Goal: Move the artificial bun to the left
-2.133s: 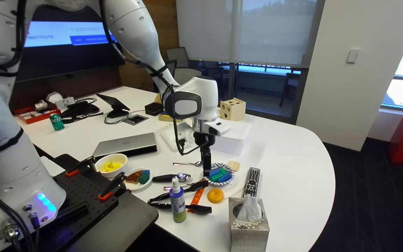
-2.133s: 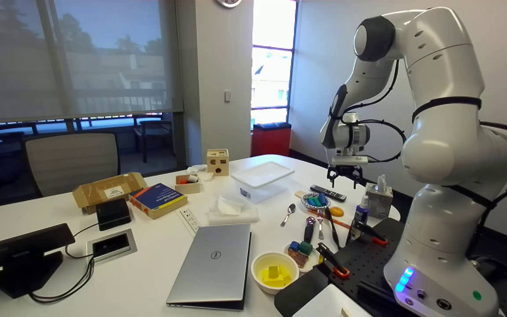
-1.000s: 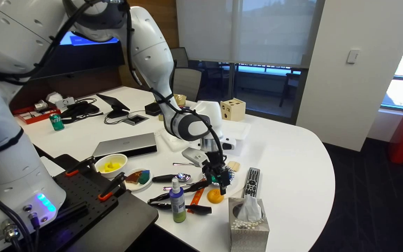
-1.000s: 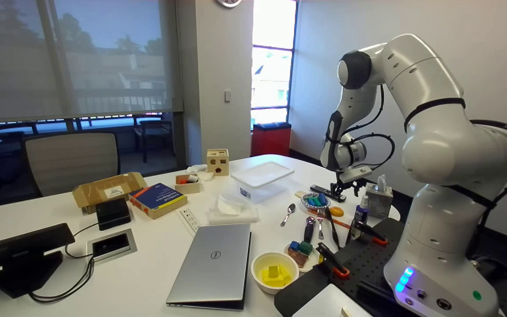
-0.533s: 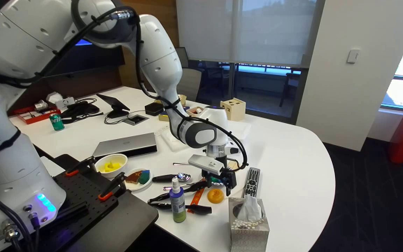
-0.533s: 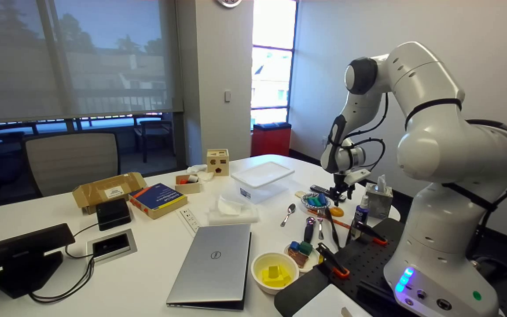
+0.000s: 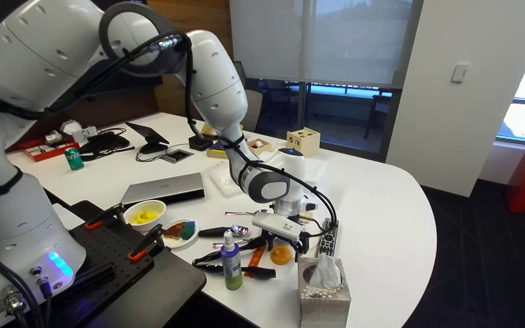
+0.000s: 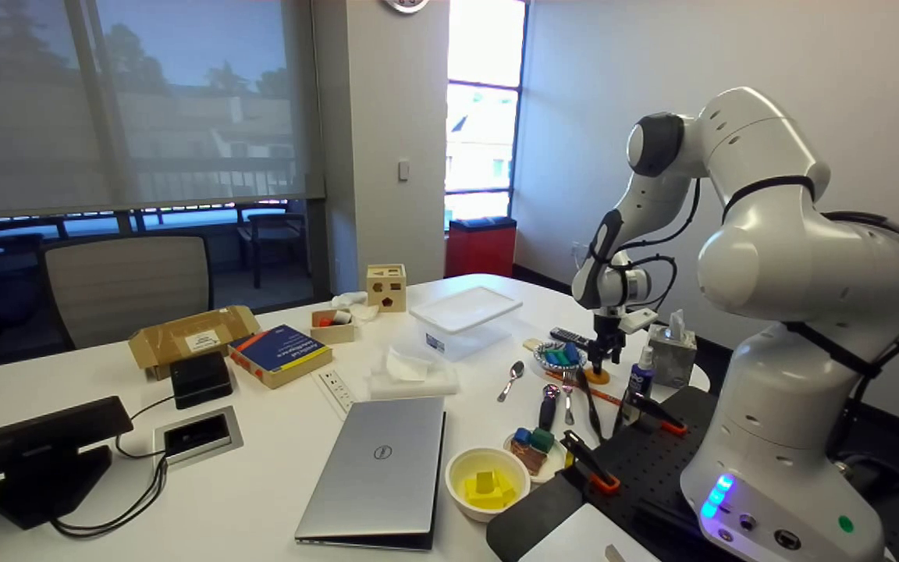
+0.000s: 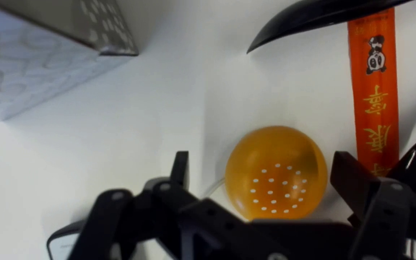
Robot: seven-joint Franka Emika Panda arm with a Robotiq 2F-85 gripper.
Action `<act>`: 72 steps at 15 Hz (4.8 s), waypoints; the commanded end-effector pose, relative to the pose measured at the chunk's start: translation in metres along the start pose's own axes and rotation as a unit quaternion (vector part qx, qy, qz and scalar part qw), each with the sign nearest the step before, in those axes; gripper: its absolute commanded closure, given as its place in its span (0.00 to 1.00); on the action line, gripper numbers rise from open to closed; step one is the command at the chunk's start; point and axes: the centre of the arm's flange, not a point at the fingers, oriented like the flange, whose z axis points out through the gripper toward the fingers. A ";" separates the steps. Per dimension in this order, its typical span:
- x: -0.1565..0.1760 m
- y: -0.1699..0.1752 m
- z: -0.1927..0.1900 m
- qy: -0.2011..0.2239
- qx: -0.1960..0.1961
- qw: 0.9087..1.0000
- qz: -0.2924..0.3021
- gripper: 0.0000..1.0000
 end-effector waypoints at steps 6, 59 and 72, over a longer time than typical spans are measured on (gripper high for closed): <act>0.018 0.001 0.012 -0.004 0.023 0.998 -0.056 0.00; 0.040 -0.368 -0.053 -0.033 -0.053 0.964 0.260 0.20; 0.011 -0.445 -0.057 0.008 -0.047 0.980 0.191 0.45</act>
